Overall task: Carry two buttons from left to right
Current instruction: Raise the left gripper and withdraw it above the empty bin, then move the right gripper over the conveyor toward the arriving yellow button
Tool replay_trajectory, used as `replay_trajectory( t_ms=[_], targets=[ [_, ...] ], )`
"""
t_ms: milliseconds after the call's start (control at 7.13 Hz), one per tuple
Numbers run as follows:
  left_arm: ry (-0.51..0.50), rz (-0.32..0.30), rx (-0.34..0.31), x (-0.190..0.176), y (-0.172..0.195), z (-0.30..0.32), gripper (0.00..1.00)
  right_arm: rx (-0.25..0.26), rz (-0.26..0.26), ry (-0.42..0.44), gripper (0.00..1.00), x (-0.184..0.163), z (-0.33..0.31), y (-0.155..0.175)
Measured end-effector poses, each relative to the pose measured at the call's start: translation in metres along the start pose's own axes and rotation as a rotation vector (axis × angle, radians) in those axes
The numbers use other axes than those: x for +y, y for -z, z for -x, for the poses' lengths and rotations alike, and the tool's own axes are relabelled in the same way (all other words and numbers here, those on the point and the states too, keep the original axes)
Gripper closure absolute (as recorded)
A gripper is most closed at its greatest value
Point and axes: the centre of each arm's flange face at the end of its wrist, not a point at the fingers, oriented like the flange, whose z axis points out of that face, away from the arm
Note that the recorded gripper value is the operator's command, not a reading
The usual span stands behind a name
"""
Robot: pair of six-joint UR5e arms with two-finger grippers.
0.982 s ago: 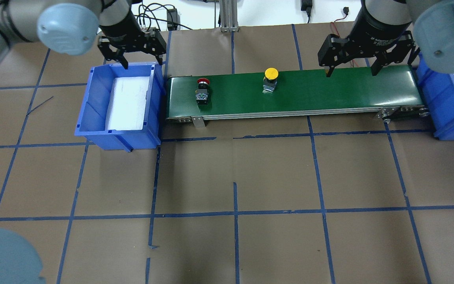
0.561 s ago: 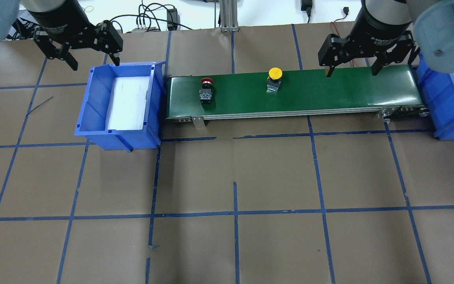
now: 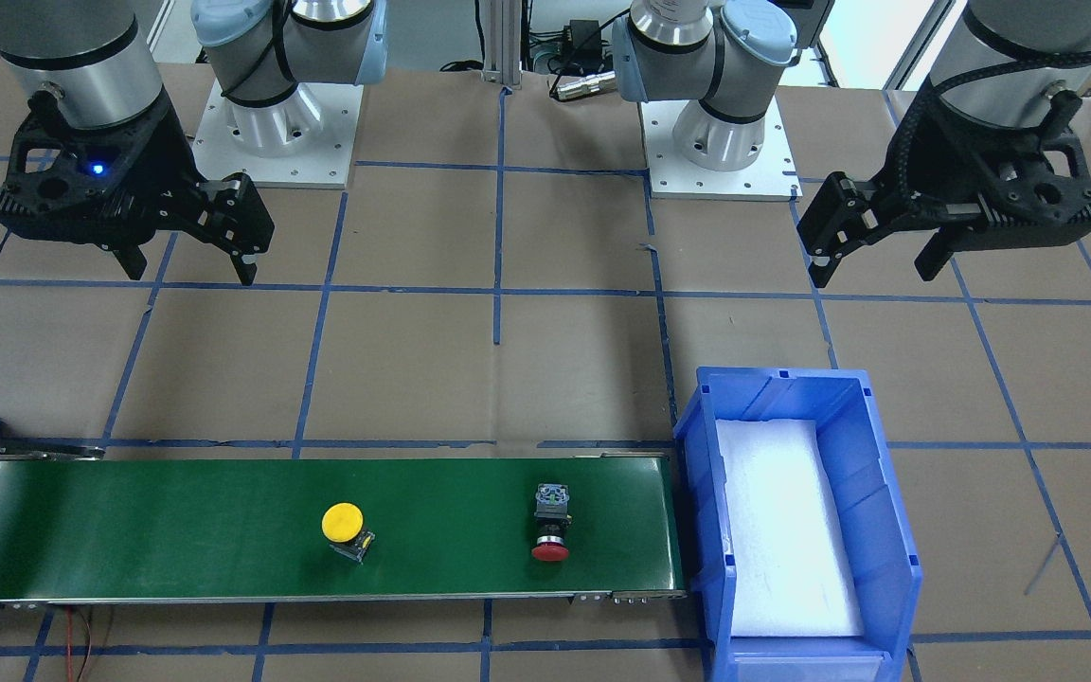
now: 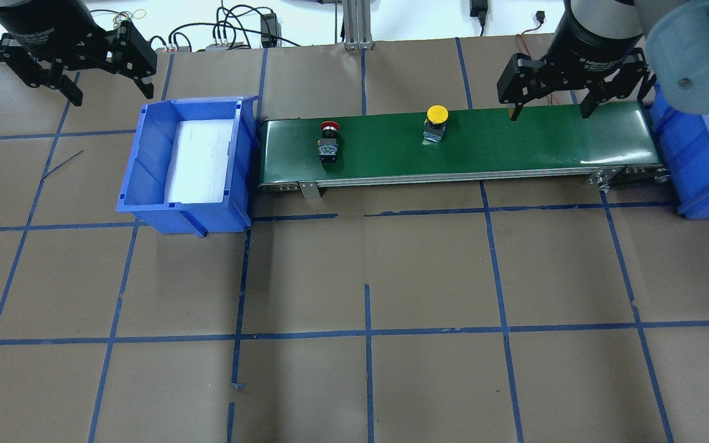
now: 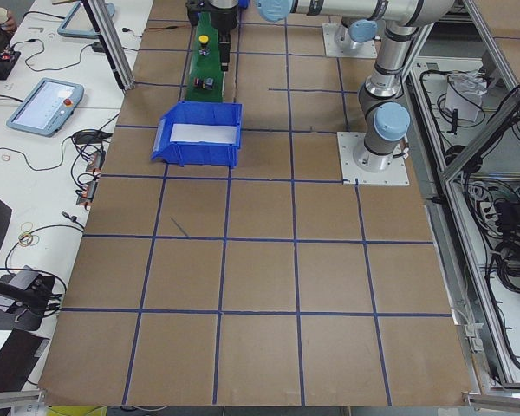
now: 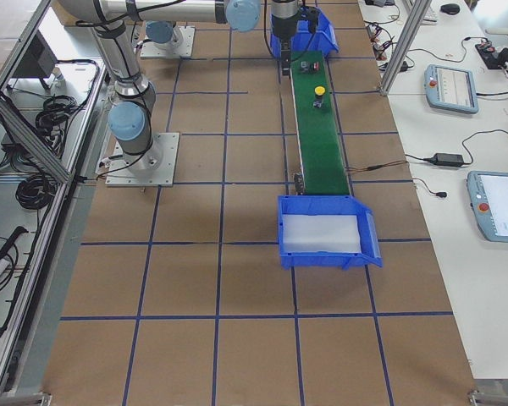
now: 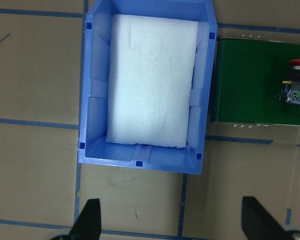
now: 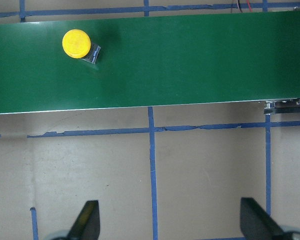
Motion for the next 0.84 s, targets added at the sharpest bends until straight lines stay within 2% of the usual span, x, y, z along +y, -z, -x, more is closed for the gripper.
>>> replay_trajectory(
  t_ms=[421, 842],
  targets=[
    [-0.040, -0.029, 0.049, 0.011, 0.015, 0.002, 0.00, -0.011, -0.018, -0.013, 0.00, -0.011, -0.008, 0.005],
    [-0.072, -0.015, 0.082, 0.017, 0.006, 0.001, 0.00, -0.008, -0.031, -0.062, 0.00, -0.067, -0.045, 0.009]
  ],
)
